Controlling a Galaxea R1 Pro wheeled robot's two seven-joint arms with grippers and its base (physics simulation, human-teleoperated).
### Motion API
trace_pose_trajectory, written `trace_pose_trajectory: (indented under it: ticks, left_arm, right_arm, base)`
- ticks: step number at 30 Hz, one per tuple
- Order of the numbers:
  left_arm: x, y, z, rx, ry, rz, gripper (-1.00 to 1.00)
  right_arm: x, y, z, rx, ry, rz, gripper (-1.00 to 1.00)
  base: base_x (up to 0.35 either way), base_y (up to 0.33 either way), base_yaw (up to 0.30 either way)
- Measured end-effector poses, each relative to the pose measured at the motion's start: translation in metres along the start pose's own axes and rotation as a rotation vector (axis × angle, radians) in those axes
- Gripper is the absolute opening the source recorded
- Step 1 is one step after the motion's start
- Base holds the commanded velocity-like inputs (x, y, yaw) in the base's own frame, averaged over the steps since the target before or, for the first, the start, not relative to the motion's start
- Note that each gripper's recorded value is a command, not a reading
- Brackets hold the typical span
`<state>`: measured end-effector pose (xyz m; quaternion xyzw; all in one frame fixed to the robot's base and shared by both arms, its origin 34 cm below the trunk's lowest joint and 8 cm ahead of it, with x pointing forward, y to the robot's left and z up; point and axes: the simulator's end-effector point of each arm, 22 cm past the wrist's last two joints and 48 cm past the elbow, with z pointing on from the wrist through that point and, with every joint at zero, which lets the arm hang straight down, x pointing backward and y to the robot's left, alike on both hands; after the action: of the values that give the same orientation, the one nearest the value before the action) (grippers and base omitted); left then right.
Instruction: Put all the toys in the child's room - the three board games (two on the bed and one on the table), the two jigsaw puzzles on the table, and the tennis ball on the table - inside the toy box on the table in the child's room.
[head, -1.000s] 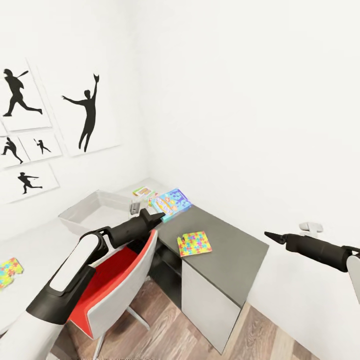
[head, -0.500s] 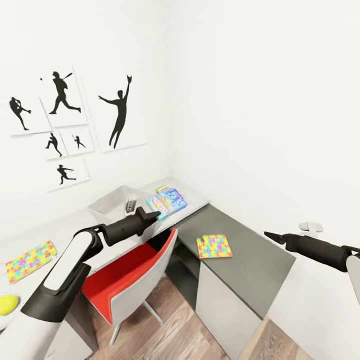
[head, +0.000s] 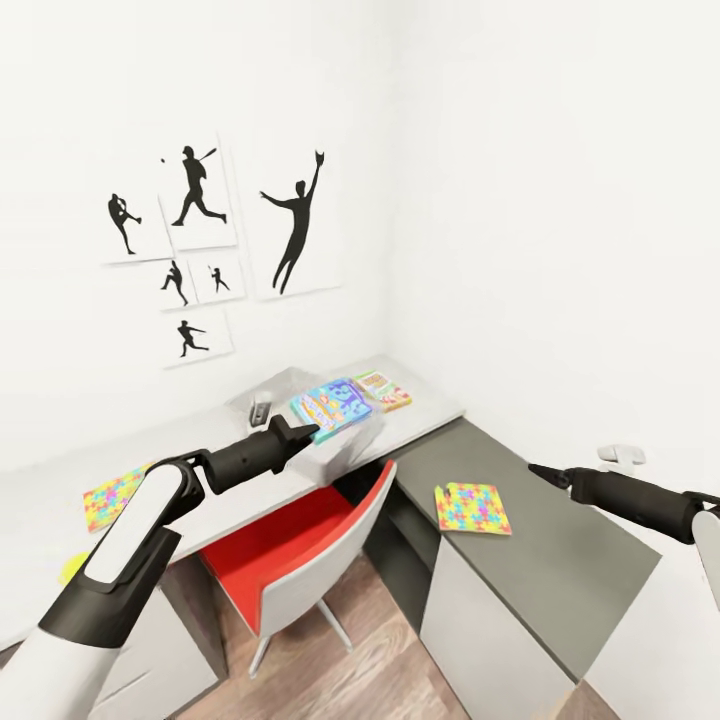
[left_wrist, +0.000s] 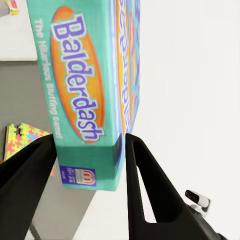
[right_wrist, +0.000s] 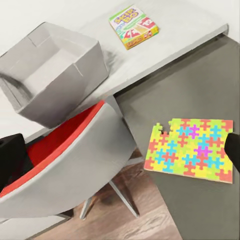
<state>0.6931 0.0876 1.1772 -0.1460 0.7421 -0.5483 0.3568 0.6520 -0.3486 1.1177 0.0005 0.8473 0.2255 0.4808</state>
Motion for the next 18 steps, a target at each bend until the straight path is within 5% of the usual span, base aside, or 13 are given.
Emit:
trace_pose_trajectory:
  ticks: [10, 18]
  left_arm:
    - [0.0040, 0.0056, -0.0016, -0.006, 0.001, -0.012, -1.00]
    - [0.0035, 0.0072, -0.0014, -0.009, -0.002, -0.014, -1.00]
  right_arm:
    - [-0.0004, -0.0005, -0.0006, 0.001, -0.002, 0.001, 1.00]
    - [-0.0005, -0.0007, -0.0002, 0.002, -0.001, 0.000, 1.00]
  base:
    - [0.293, 0.000, 0.293]
    - [0.115, 0.000, 0.293]
